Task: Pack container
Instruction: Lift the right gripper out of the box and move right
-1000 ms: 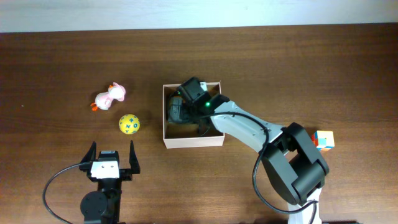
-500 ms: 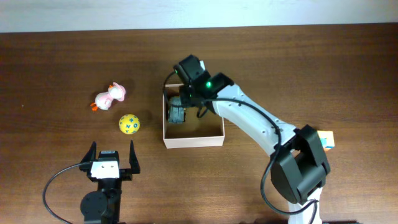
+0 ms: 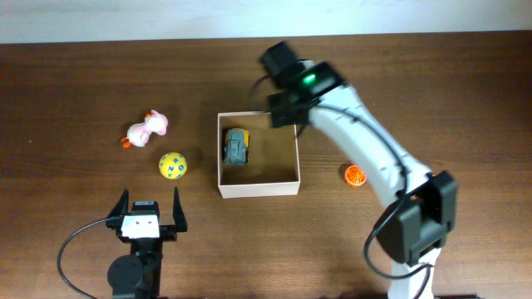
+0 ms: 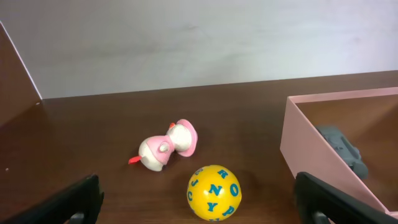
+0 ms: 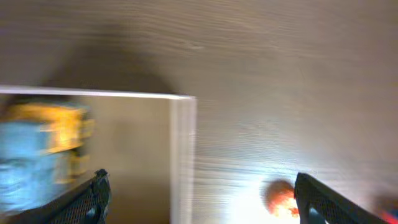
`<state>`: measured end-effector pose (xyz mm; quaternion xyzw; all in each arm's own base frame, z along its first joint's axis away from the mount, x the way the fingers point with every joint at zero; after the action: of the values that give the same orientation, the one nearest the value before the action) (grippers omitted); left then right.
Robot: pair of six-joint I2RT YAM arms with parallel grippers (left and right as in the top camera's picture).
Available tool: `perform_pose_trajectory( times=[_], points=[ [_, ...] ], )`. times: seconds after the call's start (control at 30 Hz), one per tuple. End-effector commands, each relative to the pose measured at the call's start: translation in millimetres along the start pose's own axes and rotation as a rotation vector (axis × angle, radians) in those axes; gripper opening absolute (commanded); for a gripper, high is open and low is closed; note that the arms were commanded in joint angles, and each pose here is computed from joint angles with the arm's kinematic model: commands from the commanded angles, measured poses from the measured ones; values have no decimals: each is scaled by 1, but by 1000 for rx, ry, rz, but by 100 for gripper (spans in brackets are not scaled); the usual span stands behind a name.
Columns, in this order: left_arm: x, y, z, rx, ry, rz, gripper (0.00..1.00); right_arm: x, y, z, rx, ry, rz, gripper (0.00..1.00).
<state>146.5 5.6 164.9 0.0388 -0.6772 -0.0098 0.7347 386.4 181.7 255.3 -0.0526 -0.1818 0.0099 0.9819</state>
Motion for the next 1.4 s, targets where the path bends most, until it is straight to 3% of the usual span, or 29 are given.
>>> perform_pose_trajectory(
  times=[0.0, 0.37, 0.73, 0.9, 1.17, 1.37],
  points=[
    [-1, 0, 0, -3, 0, -16, 99, 13, -60, 15, -66, -8, -159, 89],
    [-1, 0, 0, -3, 0, -16, 99, -6, -179, 14, -177, 210, -406, 88],
    [-1, 0, 0, -3, 0, -16, 99, -52, -206, 101, -255, 156, -438, 90],
    [-1, 0, 0, -3, 0, -16, 99, -90, -212, 114, -281, 126, -500, 94],
    [-1, 0, 0, -3, 0, -16, 99, -151, -207, 73, -262, 54, -548, 99],
    [-1, 0, 0, -3, 0, -16, 99, -170, -225, 17, -326, 73, -722, 99]
  ],
)
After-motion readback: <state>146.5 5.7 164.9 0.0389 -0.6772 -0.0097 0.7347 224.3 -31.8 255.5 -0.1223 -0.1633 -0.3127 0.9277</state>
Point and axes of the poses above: each gripper's point midway between its finger pads, its own z axis back along the fingers, its own y axis along the line the jaws close on, x = y × z, the point moved 10 cm from there along z, back along the fingers, and after that the axes turned 1 degree about z, right-handed, at the moved point
